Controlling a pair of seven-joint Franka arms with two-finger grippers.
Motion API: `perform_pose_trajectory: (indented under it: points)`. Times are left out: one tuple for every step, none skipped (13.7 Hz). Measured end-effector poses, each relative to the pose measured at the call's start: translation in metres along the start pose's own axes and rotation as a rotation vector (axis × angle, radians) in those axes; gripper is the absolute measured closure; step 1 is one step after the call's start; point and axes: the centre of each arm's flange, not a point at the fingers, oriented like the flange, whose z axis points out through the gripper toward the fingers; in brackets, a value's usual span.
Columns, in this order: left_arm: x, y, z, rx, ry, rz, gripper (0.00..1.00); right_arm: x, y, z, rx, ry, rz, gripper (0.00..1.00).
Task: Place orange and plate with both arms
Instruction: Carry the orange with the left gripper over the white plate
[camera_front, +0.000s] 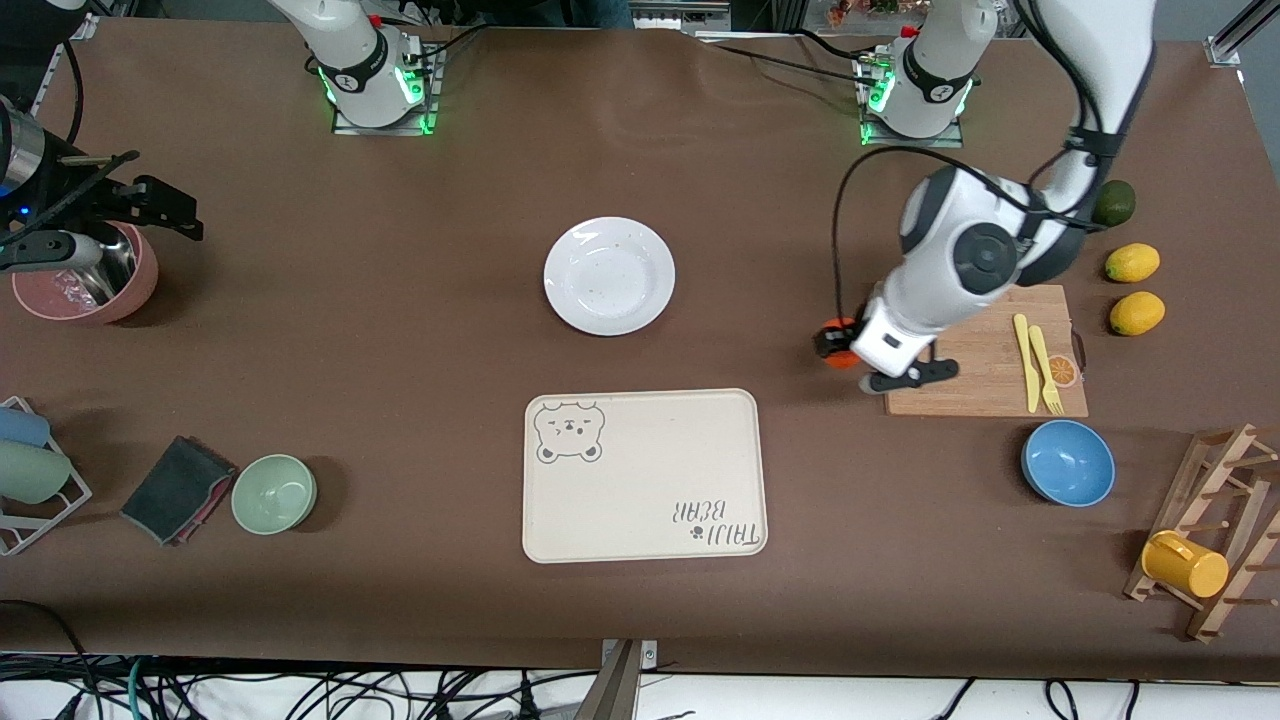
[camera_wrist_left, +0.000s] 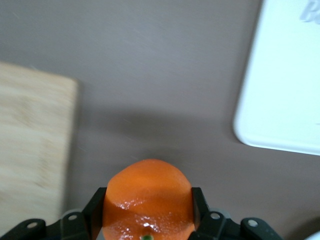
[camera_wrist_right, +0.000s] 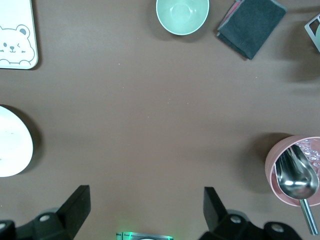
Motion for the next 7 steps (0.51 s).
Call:
perform_pose_trajectory:
  points:
    - [-0.016, 0.023, 0.000, -0.001, 0.000, -0.033, 0.30, 0.000, 0.000, 0.000, 0.000, 0.000, 0.000, 0.00]
    - [-0.032, 0.045, 0.002, 0.000, -0.001, -0.062, 0.30, 0.000, 0.000, 0.000, 0.000, 0.000, 0.000, 0.00]
    - [-0.050, 0.066, 0.006, 0.001, -0.004, -0.086, 0.30, 0.000, 0.000, 0.000, 0.000, 0.000, 0.000, 0.00]
    - [-0.068, 0.088, 0.010, 0.002, -0.009, -0.109, 0.30, 0.000, 0.000, 0.000, 0.000, 0.000, 0.000, 0.00]
    - [-0.084, 0.108, 0.015, 0.002, -0.015, -0.129, 0.30, 0.000, 0.000, 0.000, 0.000, 0.000, 0.000, 0.00]
    - [-0.097, 0.127, 0.021, 0.000, -0.021, -0.147, 0.30, 0.000, 0.000, 0.000, 0.000, 0.000, 0.000, 0.00]
    - [-0.107, 0.145, 0.026, -0.005, -0.028, -0.162, 0.30, 0.000, 0.000, 0.000, 0.000, 0.000, 0.000, 0.00]
